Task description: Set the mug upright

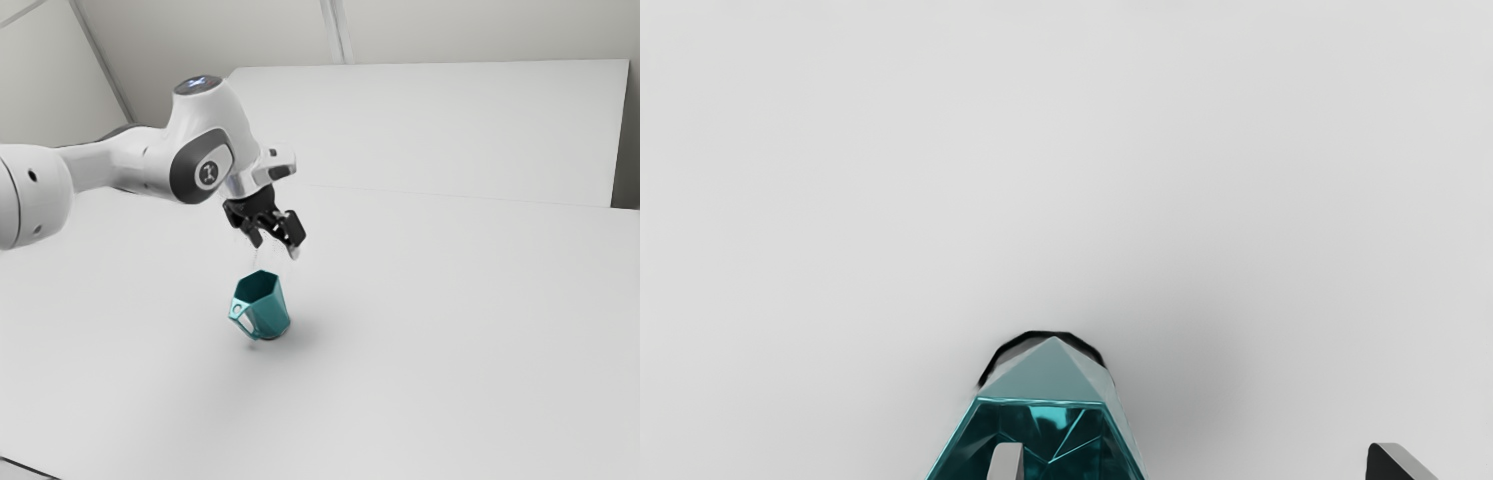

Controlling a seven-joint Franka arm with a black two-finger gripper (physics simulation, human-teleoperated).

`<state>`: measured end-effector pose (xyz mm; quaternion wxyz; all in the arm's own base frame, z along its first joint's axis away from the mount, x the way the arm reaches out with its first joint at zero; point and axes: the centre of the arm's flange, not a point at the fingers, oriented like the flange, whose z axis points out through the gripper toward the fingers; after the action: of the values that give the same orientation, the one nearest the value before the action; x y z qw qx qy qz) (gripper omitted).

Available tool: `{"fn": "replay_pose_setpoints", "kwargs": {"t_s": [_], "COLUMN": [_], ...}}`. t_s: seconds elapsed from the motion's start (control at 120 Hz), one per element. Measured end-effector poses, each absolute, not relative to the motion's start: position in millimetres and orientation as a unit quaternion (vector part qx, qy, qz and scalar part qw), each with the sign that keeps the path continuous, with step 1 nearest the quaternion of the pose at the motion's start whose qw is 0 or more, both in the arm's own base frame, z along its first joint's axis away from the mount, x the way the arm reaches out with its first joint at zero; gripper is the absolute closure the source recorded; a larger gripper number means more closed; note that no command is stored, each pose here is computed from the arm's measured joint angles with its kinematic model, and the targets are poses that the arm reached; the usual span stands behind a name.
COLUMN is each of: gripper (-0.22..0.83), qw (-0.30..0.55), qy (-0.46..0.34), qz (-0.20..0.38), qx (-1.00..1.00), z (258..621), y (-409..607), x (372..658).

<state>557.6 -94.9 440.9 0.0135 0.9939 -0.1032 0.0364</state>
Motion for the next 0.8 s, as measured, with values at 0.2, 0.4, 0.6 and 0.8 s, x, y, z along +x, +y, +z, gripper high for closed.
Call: {"fn": "replay_pose_setpoints", "kwargs": {"t_s": [0.2, 0.4, 0.6, 0.8], "gripper": [0.02, 0.01, 0.0, 0.0], "qw": [0.034, 0.03, 0.026, 0.027], "qy": [-0.078, -0.074, -0.077, -0.083], "qz": [0.031, 0.024, 0.008, -0.005], "qx": [0.996, 0.997, 0.997, 0.996], "z": [502, 553, 570, 568], "y": [-71, -55, -47, -46], "x": [620, 624, 612, 609]}}
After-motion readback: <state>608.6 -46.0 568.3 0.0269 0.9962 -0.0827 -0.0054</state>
